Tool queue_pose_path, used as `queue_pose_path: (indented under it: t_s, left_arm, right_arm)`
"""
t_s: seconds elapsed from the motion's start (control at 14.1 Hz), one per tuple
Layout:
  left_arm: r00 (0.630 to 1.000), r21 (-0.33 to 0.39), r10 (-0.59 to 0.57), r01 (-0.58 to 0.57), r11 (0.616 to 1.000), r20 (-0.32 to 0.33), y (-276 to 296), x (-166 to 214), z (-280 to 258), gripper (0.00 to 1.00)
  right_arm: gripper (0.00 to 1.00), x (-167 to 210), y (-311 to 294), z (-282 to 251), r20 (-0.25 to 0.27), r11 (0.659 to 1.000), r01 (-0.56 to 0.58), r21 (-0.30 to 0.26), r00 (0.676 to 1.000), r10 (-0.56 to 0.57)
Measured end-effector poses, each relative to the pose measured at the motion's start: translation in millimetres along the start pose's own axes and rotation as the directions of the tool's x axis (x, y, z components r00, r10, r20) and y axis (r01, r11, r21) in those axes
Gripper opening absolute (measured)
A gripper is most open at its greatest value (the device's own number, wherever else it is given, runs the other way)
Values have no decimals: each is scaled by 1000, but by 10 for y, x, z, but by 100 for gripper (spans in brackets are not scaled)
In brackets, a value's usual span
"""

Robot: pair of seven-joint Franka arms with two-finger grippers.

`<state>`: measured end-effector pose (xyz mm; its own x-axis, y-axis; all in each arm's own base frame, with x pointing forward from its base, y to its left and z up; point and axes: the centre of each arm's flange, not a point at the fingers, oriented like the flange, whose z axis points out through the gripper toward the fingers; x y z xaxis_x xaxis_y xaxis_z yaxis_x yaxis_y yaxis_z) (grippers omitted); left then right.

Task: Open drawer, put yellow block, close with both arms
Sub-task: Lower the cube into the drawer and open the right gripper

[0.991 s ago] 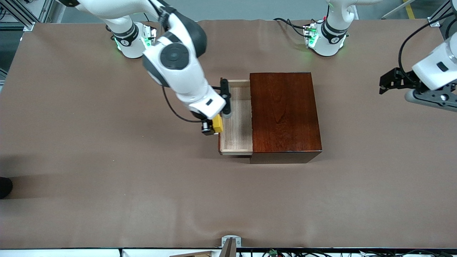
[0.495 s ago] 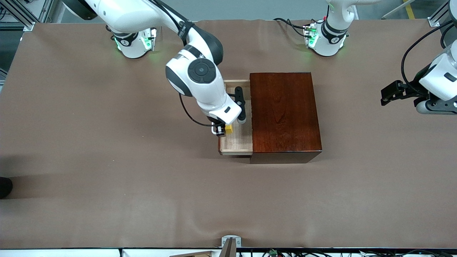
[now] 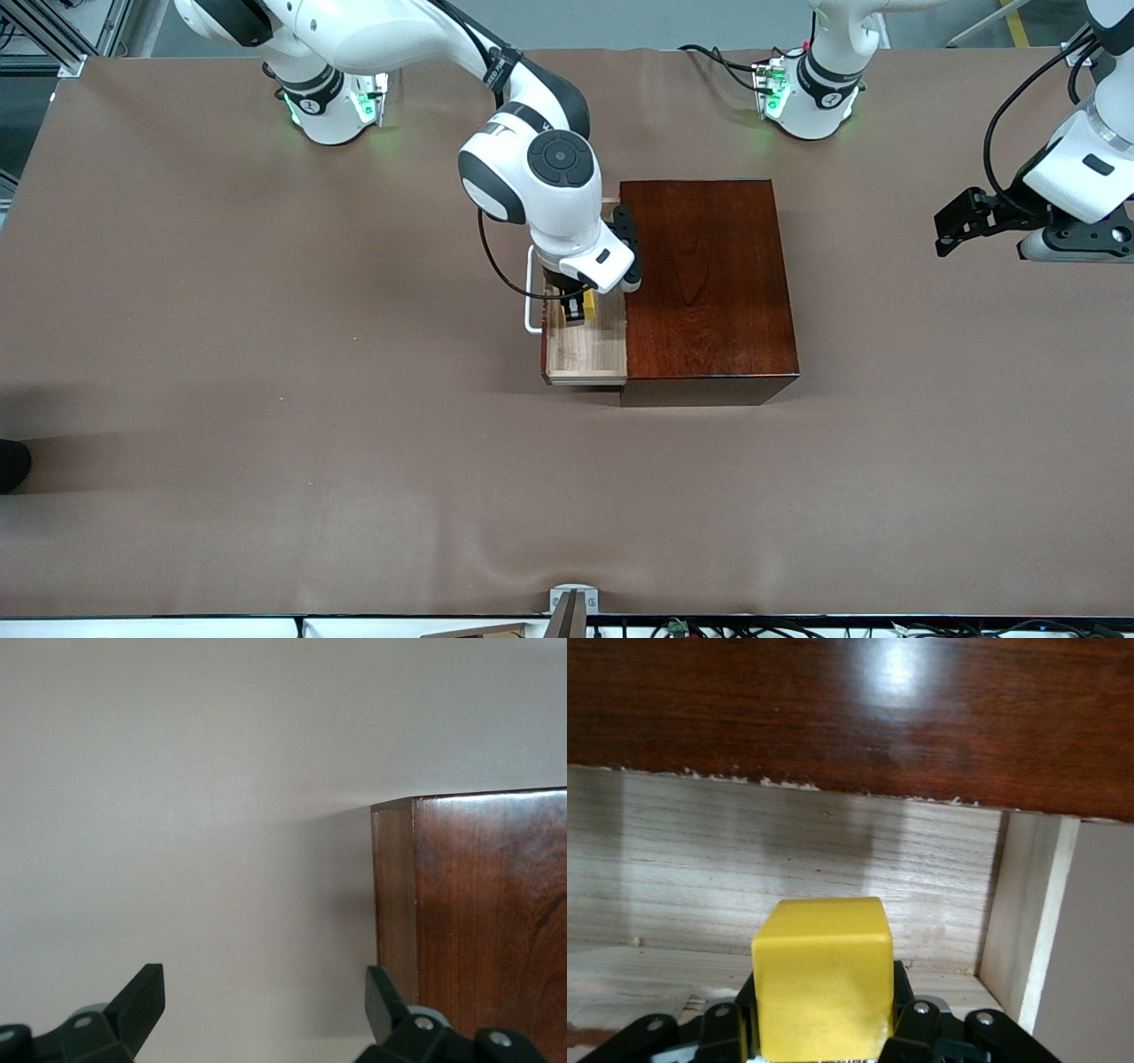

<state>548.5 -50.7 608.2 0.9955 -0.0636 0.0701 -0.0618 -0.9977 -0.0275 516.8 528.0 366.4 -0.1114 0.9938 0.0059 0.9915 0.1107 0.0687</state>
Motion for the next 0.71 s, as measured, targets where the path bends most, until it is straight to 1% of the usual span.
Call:
queue_pose_path:
  t_s: [0.21, 0.35, 0.57, 0.71]
  left_arm:
    - [1000, 0, -1, 1, 1000, 6, -3, -6, -19, 100]
    - [1000, 0, -1, 1, 1000, 22, -6, -19, -80, 100]
    - [999, 0, -2, 2, 1000, 36, -14, -18, -124, 100]
    - [999, 0, -2, 2, 1000, 43, -16, -7, -100, 100]
  right_arm:
    - [56, 20, -15, 105, 8, 999, -34, 13, 999, 34]
    - [56, 32, -19, 214, 13, 998, -51, 24, 999, 51]
    - [56, 79, -40, 351, 21, 998, -52, 36, 998, 51]
    - [56, 93, -39, 423, 33, 998, -52, 32, 998, 51]
